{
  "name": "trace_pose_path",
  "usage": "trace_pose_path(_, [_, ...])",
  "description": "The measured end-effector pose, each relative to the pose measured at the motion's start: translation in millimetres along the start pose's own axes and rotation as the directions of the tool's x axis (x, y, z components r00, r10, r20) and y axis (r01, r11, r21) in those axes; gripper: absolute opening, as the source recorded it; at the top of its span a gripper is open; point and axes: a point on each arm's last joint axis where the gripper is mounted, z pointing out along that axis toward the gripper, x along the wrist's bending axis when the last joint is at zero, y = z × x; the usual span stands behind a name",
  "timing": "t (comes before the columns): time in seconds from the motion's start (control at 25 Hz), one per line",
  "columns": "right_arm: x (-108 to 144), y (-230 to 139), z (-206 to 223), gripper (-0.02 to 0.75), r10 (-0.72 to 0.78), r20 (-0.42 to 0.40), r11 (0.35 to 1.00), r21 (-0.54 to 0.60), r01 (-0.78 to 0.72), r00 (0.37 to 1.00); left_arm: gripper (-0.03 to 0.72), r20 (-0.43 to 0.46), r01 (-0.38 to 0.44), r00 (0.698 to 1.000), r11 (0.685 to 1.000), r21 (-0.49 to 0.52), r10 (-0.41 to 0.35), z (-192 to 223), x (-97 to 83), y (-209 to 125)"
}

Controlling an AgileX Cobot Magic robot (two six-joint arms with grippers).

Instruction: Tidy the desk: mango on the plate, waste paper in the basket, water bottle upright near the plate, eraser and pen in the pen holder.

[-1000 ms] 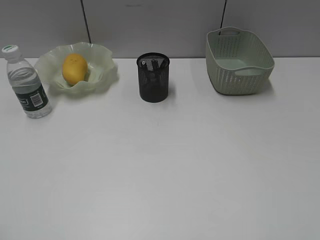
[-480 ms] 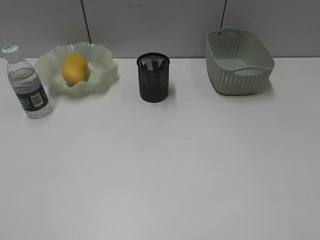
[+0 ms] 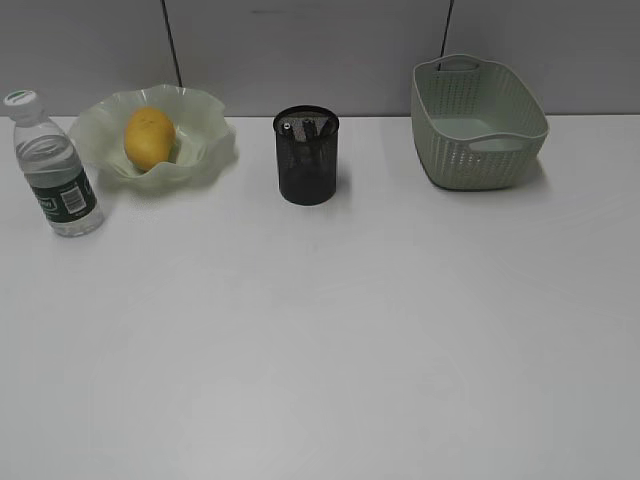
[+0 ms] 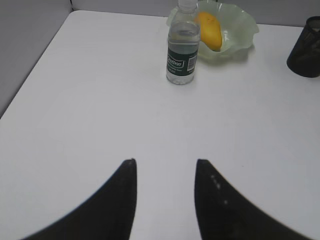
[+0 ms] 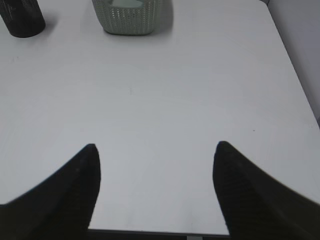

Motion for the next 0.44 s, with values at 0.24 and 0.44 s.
trace_pose_path(0.24, [0.0,0.0,0.0,0.556,0.000,0.000,1.000,0.000,0.000,1.000,0.298,0.000,0.000,1.000,1.000,0.000,0.000,0.0,0.0,0.0])
trace_pose_path(0.44, [0.0,0.0,0.0,0.556,0.000,0.000,1.000,0.000,0.000,1.000,0.291,0.000,0.000,1.000,1.000,0.000,0.000,0.0,0.0,0.0])
